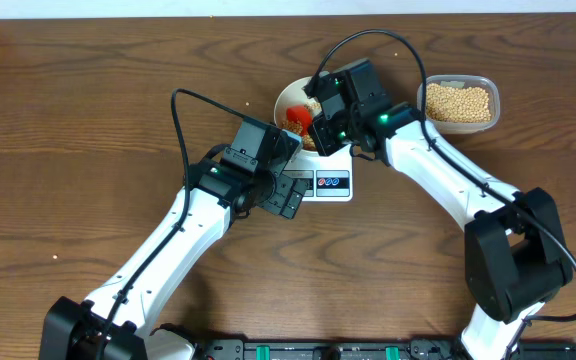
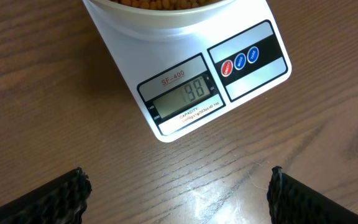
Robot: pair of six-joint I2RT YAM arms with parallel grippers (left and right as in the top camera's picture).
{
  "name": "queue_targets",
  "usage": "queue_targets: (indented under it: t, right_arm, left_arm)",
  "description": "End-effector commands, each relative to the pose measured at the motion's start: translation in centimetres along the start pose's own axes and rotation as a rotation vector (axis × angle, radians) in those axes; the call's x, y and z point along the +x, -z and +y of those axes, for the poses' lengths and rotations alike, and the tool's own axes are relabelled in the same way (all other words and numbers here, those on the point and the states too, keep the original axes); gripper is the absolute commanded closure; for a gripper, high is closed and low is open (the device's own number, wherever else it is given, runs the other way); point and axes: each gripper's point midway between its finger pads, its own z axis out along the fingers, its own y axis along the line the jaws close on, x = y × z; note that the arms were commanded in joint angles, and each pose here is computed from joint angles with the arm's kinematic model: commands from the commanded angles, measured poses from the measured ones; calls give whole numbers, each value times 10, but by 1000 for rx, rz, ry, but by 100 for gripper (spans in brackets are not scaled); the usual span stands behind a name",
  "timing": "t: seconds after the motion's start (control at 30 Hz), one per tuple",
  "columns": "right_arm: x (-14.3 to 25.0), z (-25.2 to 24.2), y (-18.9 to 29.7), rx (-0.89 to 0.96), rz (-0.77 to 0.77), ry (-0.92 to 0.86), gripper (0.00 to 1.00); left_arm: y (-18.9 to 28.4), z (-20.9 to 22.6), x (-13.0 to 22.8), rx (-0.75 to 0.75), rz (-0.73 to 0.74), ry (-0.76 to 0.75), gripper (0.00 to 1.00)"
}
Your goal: Scoop item into bowl and weigh 50g on scale
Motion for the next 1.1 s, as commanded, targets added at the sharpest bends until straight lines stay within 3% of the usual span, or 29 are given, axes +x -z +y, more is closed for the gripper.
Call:
queue_targets:
  t: [0.0, 0.43, 1.07]
  right_arm:
    - [2, -2, 2, -83, 3, -73, 99]
    - [-25, -15, 45, -322, -110, -140, 99]
    - [-45, -21, 89, -272, -202, -96, 99]
  left_arm:
    - [-4, 3, 3, -10, 13, -3, 7]
    - [-4, 3, 3, -10, 13, -3, 7]
    - [-4, 3, 3, -10, 13, -3, 7]
